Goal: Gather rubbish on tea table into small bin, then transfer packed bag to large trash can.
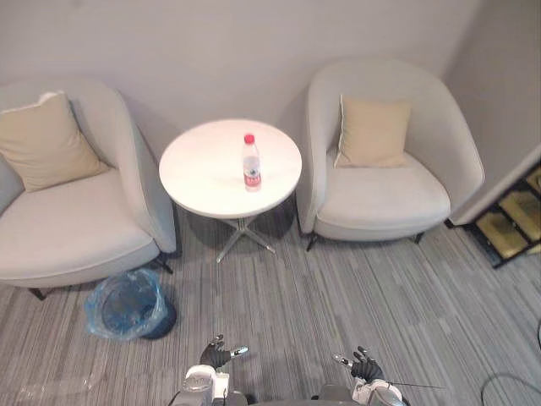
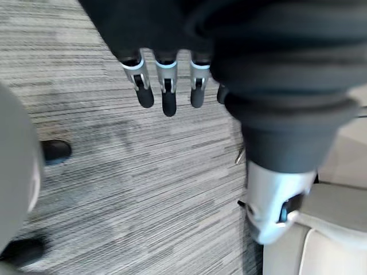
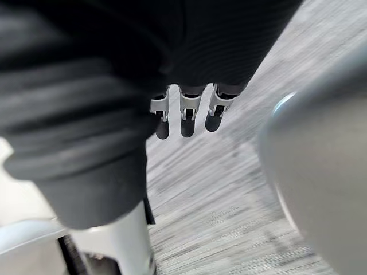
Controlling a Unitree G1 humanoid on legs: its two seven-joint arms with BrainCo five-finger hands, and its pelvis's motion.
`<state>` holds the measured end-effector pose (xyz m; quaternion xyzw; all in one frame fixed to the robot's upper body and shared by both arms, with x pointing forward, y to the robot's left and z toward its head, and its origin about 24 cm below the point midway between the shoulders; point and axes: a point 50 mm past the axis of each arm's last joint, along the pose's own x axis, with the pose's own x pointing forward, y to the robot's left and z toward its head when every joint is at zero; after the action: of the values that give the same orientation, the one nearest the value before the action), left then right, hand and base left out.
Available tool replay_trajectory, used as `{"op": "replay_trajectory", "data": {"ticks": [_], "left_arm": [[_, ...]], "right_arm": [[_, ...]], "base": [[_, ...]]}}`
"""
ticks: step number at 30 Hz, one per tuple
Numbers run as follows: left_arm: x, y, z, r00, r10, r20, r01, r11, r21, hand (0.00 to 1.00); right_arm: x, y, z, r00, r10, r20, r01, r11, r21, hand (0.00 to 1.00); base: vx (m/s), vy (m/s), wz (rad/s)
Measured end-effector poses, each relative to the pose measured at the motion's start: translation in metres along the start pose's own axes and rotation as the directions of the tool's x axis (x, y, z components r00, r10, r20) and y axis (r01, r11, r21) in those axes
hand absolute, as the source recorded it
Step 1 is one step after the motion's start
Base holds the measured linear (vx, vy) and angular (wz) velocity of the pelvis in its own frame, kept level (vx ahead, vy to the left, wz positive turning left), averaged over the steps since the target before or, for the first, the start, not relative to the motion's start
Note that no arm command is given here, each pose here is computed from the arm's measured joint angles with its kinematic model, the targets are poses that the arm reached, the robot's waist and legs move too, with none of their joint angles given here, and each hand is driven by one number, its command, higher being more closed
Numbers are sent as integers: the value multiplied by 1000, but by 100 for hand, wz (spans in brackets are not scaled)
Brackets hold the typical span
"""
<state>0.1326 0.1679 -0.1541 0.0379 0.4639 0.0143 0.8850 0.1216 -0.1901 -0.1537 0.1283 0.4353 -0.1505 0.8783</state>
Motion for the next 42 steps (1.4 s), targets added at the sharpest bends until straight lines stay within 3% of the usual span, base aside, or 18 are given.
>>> {"op": "replay_trajectory", "data": {"ticks": [5,7,15,20,34,39,42], "left_arm": [[-2,8,-7,1000,22,-17,-22,1000,-3,0],[-2,-5,-9,1000,1,-28,-3,999,-46,0],[0,-17,9,999,-16,43,20,996,-91,0],[1,-22,12,998,-42,53,45,998,-53,0],[-1,0,-3,1000,-25,-7,25,997,78,0],[0,7,-3,1000,-7,-13,8,996,85,0],[-2,-4,-10,999,-26,-30,27,998,62,0]], "right_arm": [[-2,-5,-5,1000,-10,-16,10,1000,-7,0],[-1,-19,0,999,-43,-12,43,999,-19,0],[-4,-16,-7,999,-37,-32,36,999,-22,0],[-4,-19,-7,998,-49,-30,48,999,-19,0],[-4,-7,-12,999,-6,-47,3,998,-61,0],[-6,-4,-17,998,-3,-62,0,999,-49,0],[-4,-14,-11,999,-17,-49,12,995,-98,0]], "base": [[348,-210,51],[327,-213,30],[267,-138,21],[201,102,-7],[117,78,7],[101,-96,61],[140,-97,14]]}}
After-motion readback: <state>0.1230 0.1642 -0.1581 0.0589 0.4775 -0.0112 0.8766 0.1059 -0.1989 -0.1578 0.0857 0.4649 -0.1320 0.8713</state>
